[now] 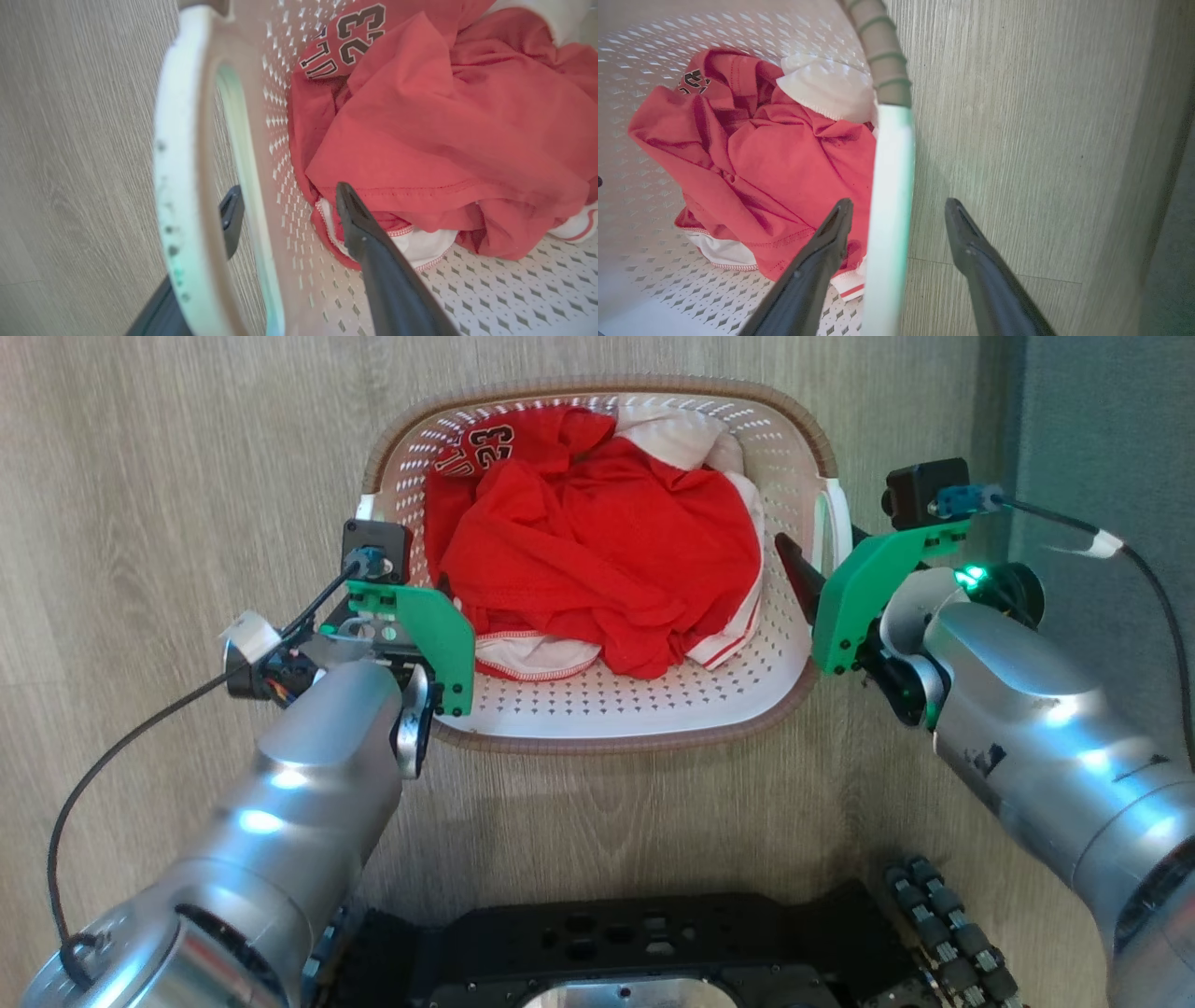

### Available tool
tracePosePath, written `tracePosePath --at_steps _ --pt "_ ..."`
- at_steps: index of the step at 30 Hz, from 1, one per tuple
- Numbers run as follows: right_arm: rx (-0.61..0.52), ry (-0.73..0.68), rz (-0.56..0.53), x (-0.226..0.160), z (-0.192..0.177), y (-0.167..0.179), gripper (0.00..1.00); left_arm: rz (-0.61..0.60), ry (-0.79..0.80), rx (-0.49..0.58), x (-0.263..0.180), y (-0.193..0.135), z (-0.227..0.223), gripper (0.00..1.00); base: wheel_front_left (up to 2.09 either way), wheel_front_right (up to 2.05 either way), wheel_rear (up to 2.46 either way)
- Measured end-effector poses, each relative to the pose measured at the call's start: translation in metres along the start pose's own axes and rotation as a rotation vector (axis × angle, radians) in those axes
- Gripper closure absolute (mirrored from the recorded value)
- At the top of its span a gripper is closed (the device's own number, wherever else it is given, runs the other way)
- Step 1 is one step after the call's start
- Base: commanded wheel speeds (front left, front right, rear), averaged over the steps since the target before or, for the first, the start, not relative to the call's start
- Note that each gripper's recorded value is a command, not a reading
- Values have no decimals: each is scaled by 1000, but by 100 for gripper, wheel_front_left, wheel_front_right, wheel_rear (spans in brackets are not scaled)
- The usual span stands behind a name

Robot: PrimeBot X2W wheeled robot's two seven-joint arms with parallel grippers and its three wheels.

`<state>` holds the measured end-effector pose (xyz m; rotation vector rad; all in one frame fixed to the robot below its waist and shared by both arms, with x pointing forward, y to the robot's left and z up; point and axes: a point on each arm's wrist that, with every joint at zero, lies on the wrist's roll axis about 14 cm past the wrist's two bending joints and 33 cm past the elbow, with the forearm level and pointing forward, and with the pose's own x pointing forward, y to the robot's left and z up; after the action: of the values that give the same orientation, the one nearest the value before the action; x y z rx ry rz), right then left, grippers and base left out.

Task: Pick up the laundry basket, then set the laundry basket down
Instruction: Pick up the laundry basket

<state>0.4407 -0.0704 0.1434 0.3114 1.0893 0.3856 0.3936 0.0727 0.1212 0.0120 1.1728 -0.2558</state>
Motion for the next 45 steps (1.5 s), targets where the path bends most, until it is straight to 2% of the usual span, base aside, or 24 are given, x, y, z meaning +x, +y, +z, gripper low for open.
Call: tracePosePath --at_steps 10,11,12,13,24,28,30,39,45 --pt "-7 22 2 9 -4 -1 0 -9 12 -13 4 -2 -3 0 0 0 0" --pt "-7 25 4 9 -5 -1 0 -10 13 -21 4 -3 -3 4 0 0 0" --pt "-6 28 4 9 -6 -1 58 -11 16 -29 4 -3 -3 69 0 0 0" --pt "1 26 3 10 -6 -1 100 -10 20 -34 4 -2 -4 100 0 0 0" --pt "4 35 -21 7 -7 -13 100 -22 26 -55 2 -5 -4 100 0 0 0" --pt "-20 54 -18 2 -6 -11 100 -31 29 -39 -3 -7 -2 100 0 0 0" --pt "-38 83 -16 -2 -8 -10 100 -52 49 3 -7 -11 -4 100 0 0 0" --pt "-106 176 2 -36 -1 10 100 -78 113 27 -43 -18 2 100 0 0 0" --pt "-118 198 9 -64 -2 26 100 -102 136 90 -72 -22 6 100 0 0 0"
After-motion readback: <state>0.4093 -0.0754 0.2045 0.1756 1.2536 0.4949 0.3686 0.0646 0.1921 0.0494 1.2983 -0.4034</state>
